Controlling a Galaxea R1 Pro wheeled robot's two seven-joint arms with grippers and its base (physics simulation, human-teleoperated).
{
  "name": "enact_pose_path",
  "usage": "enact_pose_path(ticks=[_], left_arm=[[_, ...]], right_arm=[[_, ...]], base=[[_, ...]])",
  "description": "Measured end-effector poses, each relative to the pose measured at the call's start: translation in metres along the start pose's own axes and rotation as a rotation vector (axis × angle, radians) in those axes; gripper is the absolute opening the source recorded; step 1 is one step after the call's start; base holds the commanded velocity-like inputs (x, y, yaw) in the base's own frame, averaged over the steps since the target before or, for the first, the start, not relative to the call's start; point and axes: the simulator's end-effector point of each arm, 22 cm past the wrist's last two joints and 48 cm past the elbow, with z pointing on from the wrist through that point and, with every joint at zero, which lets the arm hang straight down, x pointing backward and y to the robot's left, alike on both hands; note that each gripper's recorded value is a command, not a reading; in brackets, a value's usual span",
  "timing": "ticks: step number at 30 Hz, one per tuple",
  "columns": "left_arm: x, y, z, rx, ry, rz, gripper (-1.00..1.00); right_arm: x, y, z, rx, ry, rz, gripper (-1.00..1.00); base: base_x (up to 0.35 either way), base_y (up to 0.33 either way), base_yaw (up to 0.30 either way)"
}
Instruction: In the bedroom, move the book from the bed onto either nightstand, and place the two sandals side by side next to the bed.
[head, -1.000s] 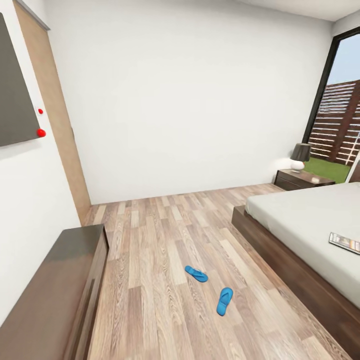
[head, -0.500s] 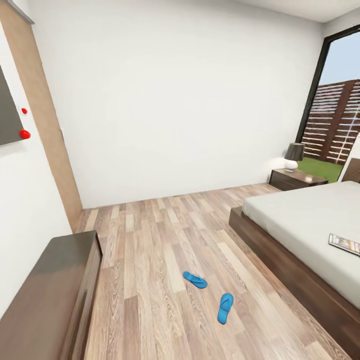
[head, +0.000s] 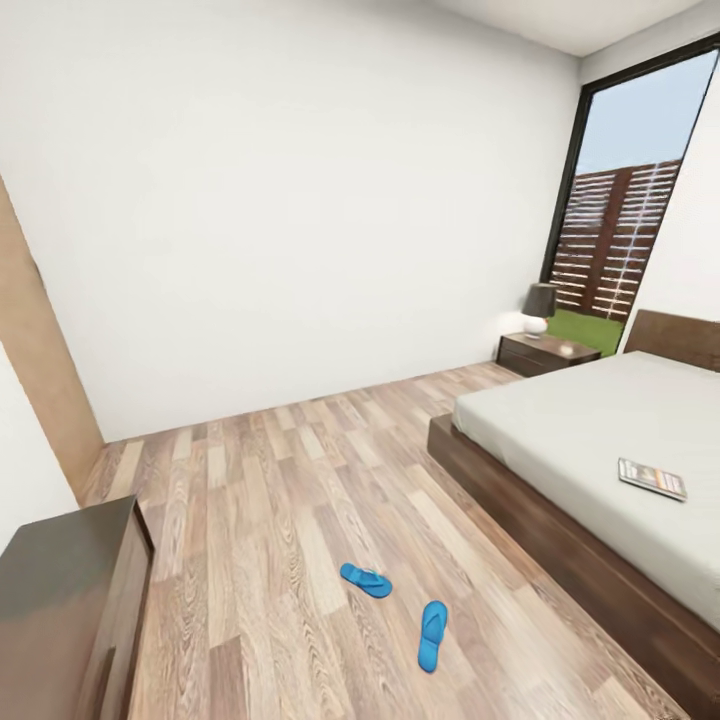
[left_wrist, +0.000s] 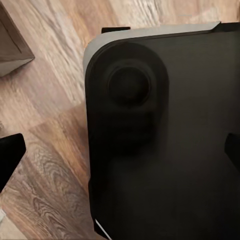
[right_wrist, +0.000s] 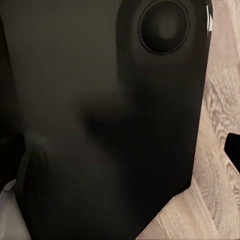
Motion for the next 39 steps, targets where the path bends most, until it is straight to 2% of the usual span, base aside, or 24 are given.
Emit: enact_pose_path(ticks=[7, 20, 39], left_arm=[[-0.0031, -0.0003, 0.0, 0.001, -0.014, 0.006, 1.0], [-0.0046, -0.0004, 0.0, 0.001, -0.021, 0.009, 1.0], [-0.0051, -0.0004, 0.0, 0.001, -0.023, 0.008, 1.0]], right_arm=[[0.0002, 0.0, 0.0, 0.0, 0.001, 0.0, 1.0], [-0.0001, 0.0, 0.0, 0.0, 0.0, -0.001, 1.0], [-0.0005, 0.0011, 0.0001, -0.001, 0.0, -0.002, 1.0]], base=[[0.269, 0.02, -0.187], [0.208, 0.074, -0.04], [0.061, 0.039, -0.034]])
